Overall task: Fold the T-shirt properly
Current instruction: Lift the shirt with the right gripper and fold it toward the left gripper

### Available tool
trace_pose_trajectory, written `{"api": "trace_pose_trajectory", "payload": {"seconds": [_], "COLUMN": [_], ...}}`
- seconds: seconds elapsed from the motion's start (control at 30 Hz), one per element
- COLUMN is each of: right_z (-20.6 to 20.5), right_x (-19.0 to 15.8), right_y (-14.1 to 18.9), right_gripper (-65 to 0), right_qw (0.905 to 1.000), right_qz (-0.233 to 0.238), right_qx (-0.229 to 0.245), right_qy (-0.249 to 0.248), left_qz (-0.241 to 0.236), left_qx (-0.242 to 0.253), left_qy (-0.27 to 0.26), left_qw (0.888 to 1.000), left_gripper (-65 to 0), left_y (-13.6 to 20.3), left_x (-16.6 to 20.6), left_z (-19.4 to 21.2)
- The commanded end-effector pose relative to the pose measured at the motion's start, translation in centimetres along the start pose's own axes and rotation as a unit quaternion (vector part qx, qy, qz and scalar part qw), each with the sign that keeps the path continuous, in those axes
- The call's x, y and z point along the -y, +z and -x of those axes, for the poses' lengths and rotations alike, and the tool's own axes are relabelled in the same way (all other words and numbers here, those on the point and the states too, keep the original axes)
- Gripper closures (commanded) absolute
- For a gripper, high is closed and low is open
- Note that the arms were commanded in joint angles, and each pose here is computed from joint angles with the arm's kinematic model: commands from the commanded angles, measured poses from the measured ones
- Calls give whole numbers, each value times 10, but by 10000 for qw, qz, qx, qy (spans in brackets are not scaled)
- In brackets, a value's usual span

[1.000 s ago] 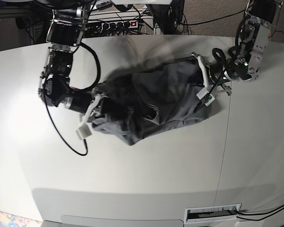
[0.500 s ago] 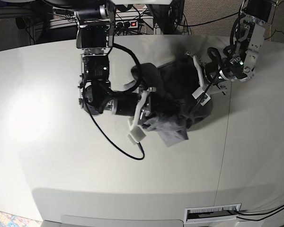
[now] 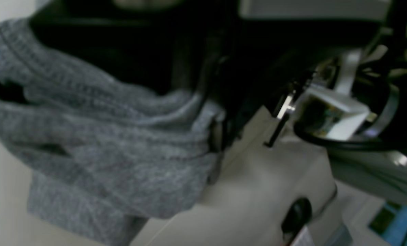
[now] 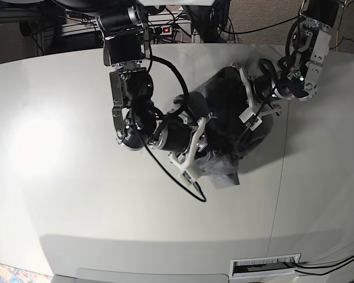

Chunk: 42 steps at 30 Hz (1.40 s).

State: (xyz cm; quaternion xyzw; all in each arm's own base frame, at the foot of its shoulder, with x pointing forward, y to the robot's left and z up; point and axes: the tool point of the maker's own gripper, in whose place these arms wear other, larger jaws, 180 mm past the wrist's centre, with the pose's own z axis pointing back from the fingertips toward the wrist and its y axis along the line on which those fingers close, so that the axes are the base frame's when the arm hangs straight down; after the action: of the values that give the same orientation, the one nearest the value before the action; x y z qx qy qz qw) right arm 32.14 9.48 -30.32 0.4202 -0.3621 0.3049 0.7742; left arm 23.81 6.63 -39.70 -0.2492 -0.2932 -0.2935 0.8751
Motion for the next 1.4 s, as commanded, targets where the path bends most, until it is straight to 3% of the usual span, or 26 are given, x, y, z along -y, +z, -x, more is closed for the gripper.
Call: {"api": "trace_pose_trajectory", "payload": {"seconds": [0.0, 0.4, 0.6, 0.83, 1.0, 1.37], "right_z": [-22, -11, -9, -17, -16, -16], "right_x": [-8, -25, -17, -23, -30, -44], "right_y": [-2, -12, -9, -9, -10, -8], "right_gripper": [0, -21, -21, -21, -21, -21], "right_qw": [9993, 9987, 9990, 9988, 9983, 9957], "right_qz": [-119, -349, -194, -352, -529, -919], "right_qx": [300, -29, -67, 132, 104, 90], "right_qy": [214, 369, 392, 304, 223, 36], "left_qz": [-6, -187, -599, -1078, -969, -763], "left_qx": [88, 210, 285, 414, 978, 1124], "left_qy": [-103, -339, -383, -78, -104, 555], "left_qw": [9999, 9990, 9971, 9933, 9904, 9892], "left_gripper": [0, 0, 0, 0, 0, 0], "left_y": [4, 13, 48, 85, 86, 42], "left_x": [0, -4, -24, -49, -37, -44], "left_z": [-8, -22, -35, -13, -14, 22]}}
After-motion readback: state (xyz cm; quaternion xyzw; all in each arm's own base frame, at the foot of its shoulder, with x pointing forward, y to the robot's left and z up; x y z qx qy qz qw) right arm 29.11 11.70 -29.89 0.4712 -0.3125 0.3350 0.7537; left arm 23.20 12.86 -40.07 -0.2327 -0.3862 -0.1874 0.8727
